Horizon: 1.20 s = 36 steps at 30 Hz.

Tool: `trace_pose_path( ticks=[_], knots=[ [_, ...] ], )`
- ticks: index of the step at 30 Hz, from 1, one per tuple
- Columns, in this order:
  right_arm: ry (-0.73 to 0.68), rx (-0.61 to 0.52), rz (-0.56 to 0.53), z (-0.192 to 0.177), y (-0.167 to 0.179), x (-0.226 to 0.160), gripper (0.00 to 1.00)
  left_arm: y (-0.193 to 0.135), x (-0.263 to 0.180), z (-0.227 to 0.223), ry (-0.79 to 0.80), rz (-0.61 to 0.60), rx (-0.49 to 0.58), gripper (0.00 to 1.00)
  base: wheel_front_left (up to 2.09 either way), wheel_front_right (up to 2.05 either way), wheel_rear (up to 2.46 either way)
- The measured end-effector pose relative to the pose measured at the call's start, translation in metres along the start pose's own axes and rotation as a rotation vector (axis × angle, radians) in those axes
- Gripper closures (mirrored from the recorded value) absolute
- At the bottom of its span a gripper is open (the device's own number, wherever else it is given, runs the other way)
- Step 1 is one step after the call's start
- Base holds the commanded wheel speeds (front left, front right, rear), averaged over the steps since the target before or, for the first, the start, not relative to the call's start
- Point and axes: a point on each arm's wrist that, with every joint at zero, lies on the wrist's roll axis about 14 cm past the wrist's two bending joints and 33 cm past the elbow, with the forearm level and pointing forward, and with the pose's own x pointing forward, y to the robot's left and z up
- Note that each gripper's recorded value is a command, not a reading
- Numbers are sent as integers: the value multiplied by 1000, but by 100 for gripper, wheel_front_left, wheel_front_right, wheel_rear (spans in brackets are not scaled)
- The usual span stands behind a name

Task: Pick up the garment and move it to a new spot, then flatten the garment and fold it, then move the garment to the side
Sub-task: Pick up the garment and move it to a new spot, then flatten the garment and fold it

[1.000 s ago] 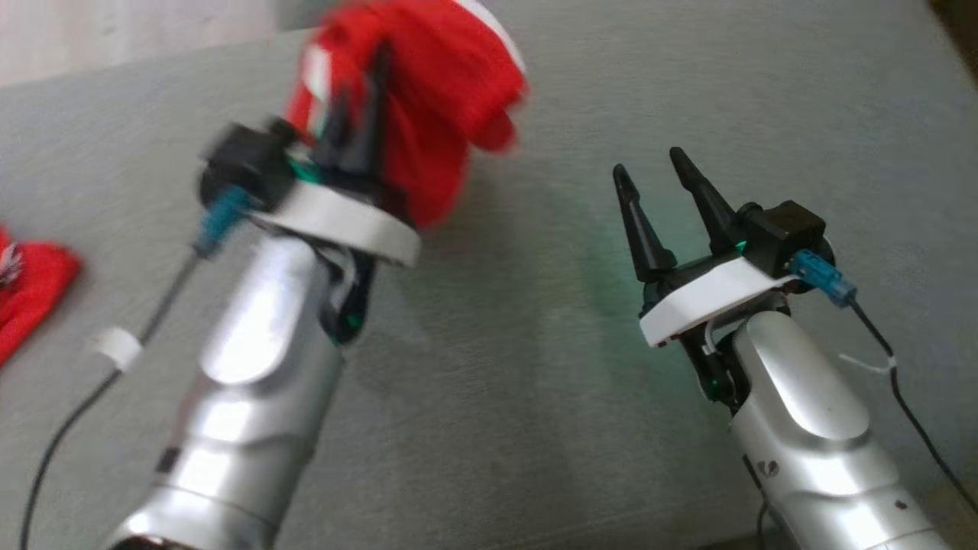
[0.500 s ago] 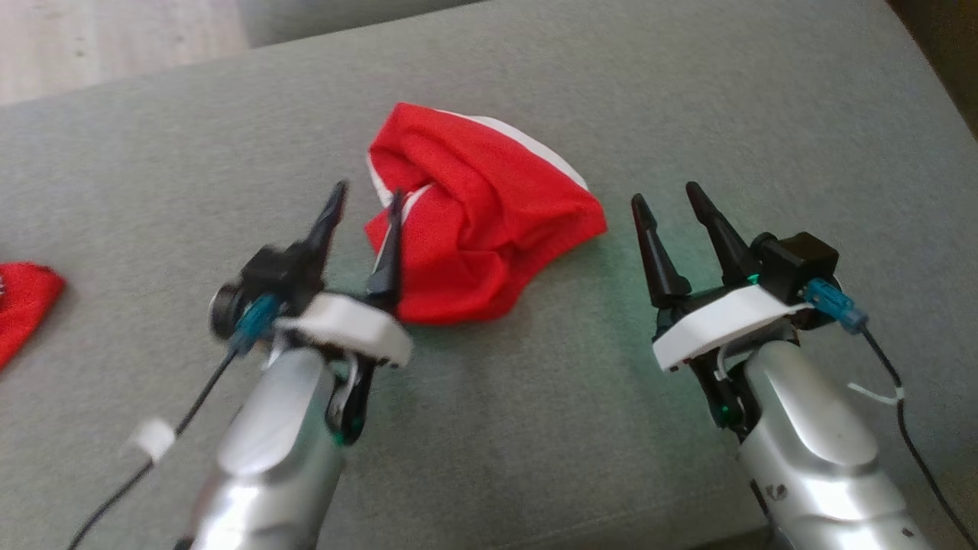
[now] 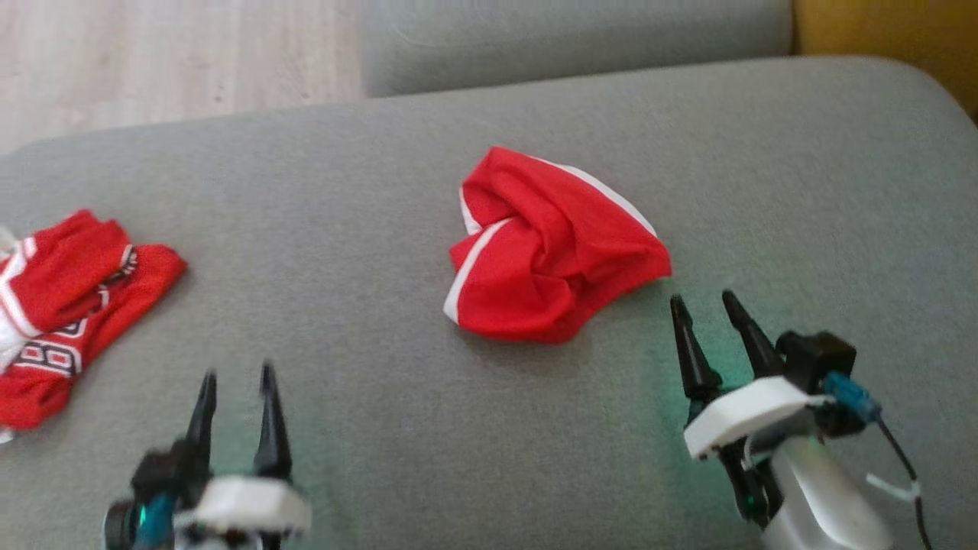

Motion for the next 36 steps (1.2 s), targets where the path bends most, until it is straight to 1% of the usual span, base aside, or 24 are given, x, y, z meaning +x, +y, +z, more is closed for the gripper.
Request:
trace_pose_path(
  ticks=[4,7,14,18,21,24,28,29,31,36],
  knots=[
    [8,5,7,-4,4,-4,0,18,-31,-17,38,50,0,0,0,0,0],
    [7,2,6,-3,4,-2,0,23,-40,-24,56,70,-12,0,0,0,0],
    [20,22,-33,-7,-9,10,0,14,-26,-17,38,42,-24,0,0,0,0],
    [14,7,-28,0,-10,34,0,10,-15,-16,37,29,-28,0,0,0,0],
    [34,-20,-17,-1,-8,53,0,11,-11,-19,49,31,-35,0,0,0,0],
    [77,-27,-17,-13,-9,66,0,15,-11,-24,63,42,-40,0,0,0,0],
    [172,-30,-37,-43,-15,71,0,22,-11,-29,78,64,-42,0,0,0,0],
    [194,-31,-37,-50,-15,71,37,25,-11,-30,81,71,-42,0,0,0,0],
    [218,-22,-44,-59,-16,71,100,29,-13,-32,88,84,-41,0,0,0,0],
    [196,-11,-61,-54,-20,74,100,30,-13,-33,90,91,-51,0,0,0,0]
  ],
)
